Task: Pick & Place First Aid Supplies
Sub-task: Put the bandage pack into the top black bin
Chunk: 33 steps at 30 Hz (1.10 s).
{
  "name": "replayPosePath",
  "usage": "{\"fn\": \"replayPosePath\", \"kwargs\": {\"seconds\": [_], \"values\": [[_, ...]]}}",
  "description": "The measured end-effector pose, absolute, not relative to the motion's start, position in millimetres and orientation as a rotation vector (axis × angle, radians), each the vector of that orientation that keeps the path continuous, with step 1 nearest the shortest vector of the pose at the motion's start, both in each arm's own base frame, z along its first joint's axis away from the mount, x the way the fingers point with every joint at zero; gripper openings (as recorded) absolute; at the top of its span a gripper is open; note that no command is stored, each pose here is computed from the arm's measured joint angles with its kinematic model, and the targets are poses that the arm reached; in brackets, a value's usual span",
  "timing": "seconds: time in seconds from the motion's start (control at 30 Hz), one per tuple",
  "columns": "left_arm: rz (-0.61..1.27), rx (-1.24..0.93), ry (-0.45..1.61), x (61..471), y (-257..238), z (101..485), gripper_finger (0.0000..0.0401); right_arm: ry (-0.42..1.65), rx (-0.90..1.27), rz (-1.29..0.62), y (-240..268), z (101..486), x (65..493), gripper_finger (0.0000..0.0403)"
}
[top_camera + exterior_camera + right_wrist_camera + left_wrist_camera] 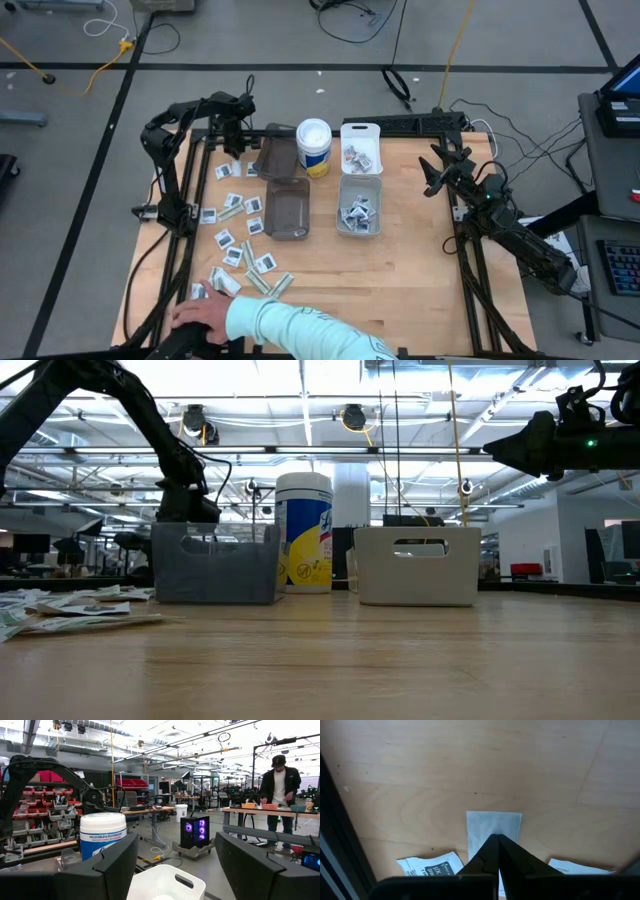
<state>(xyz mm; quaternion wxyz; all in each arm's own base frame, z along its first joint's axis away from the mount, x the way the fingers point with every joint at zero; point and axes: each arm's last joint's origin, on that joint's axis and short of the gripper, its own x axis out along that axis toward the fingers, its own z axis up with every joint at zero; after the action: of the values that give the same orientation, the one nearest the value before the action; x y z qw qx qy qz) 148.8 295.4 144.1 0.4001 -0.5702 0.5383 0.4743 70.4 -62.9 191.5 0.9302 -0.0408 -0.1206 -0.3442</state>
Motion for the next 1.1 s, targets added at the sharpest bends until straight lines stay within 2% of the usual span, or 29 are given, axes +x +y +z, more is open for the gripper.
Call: {"fn": "replayPosePath", "kwargs": {"seconds": [0.23,0.5,0.8,0.93,1.1], "values": [[1.202,-1.460,1.287,149.5,294.4,156.3,0.0009,-0.247,-0.084,-0.705,-62.9,191.6,70.3,0.0263],[1.209,-1.485,1.243,149.3,292.9,164.3,0.0066,-0.247,-0.084,-0.705,-62.9,191.6,70.3,0.0263],[1.151,-1.548,1.284,150.1,280.6,152.8,0.0158,-0.247,-0.084,-0.705,-62.9,191.6,70.3,0.0263],[1.144,-1.493,1.334,155.7,273.8,148.6,0.0179,-0.247,-0.084,-0.705,-62.9,191.7,70.3,0.0263],[1.189,-1.458,1.328,154.4,276.2,148.5,0.0182,-0.247,-0.084,-0.705,-62.9,191.7,70.3,0.0263]]}}
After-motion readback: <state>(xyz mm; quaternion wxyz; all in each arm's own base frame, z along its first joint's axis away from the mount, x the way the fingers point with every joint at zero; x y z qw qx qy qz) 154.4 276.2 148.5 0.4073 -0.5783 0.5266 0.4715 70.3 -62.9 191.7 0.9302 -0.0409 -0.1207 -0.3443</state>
